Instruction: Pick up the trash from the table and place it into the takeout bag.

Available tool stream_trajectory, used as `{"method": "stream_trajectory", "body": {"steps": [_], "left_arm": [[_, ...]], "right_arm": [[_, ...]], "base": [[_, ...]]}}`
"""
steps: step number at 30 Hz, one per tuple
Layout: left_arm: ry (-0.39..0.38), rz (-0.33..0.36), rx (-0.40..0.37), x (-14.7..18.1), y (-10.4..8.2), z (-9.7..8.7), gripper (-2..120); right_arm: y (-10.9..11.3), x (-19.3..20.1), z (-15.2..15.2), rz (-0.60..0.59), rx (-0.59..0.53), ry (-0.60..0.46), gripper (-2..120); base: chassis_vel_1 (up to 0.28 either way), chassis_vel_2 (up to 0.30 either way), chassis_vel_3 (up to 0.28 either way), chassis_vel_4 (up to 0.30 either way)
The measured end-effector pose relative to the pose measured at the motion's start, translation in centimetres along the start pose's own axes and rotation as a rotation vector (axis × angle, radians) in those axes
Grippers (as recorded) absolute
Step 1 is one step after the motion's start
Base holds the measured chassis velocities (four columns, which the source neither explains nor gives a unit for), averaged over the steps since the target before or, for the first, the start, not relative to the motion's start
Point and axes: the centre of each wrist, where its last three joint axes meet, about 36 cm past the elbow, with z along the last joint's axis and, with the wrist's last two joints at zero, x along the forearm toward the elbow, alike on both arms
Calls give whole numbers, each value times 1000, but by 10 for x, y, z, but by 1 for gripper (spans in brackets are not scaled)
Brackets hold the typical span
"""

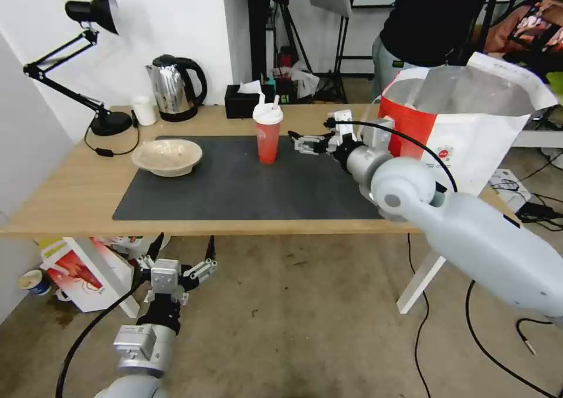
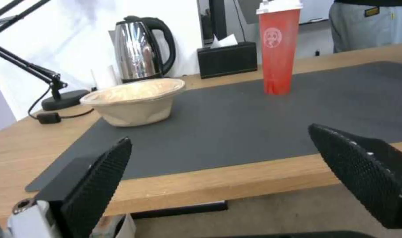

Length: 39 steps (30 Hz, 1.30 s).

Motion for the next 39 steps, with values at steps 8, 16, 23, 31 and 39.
{"method": "stream_trajectory", "body": {"steps": [8, 16, 23, 31, 39], "left_arm": [[0, 0, 0, 0, 0, 0, 100], [0, 0, 0, 0, 0, 0, 100], [0, 0, 0, 0, 0, 0, 100], [0, 0, 0, 0, 0, 0, 100], [0, 0, 0, 0, 0, 0, 100]], "right_arm": [[4, -30, 9, 14, -8, 20, 100], [2, -50, 13, 19, -9, 39, 100], [0, -69, 17, 6, 11, 50, 100], [2, -78, 22, -3, 10, 60, 100], [6, -88, 23, -15, 17, 68, 100]], "base": [[0, 0, 0, 0], [0, 0, 0, 0], [0, 0, 0, 0], [0, 0, 0, 0], [0, 0, 0, 0]]}}
